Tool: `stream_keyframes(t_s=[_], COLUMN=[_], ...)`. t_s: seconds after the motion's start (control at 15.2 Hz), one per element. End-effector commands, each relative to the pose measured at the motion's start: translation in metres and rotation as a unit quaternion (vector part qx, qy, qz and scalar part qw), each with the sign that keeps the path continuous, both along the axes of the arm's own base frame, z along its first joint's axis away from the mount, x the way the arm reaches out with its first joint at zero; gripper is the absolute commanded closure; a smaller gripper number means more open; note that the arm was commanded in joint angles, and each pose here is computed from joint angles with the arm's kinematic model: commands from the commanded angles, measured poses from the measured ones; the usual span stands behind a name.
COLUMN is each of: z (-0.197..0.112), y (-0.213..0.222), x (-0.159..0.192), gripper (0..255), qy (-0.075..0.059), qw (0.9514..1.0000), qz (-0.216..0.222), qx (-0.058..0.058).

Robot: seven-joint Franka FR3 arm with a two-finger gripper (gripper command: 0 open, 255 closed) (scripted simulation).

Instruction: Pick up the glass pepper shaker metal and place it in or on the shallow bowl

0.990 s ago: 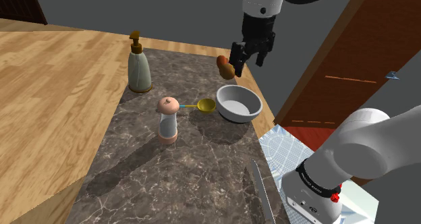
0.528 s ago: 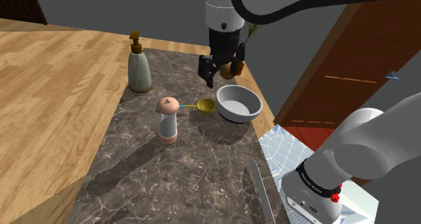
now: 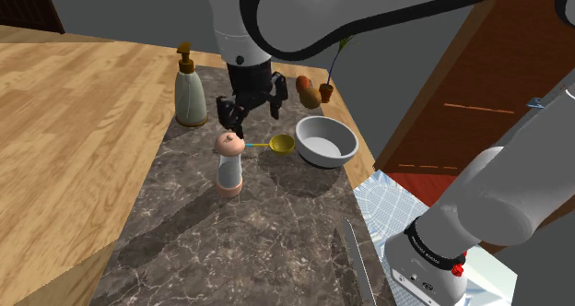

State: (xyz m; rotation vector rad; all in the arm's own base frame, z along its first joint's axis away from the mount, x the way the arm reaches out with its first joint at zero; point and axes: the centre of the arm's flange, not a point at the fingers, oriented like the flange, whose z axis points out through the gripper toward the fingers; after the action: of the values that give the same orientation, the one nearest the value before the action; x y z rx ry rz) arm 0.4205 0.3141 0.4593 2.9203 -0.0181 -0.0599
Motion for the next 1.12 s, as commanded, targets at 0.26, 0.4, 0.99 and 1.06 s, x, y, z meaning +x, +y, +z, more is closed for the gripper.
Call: stream_keyframes(t_s=[0.26, 0.4, 0.99, 1.06], z=[-0.035, -0.045, -0.069, -0.069], y=[0.054, 0.052, 0.046, 0.046], x=[0.021, 0.020, 0.020, 0.020], gripper=[0, 0, 0, 0], qy=[-0.002, -0.002, -0.002, -0.002], qw=[0.9999, 0.9999, 0.9999, 0.9999], qz=[0.008, 0.008, 0.008, 0.008], qx=[-0.005, -0.005, -0.005, -0.005])
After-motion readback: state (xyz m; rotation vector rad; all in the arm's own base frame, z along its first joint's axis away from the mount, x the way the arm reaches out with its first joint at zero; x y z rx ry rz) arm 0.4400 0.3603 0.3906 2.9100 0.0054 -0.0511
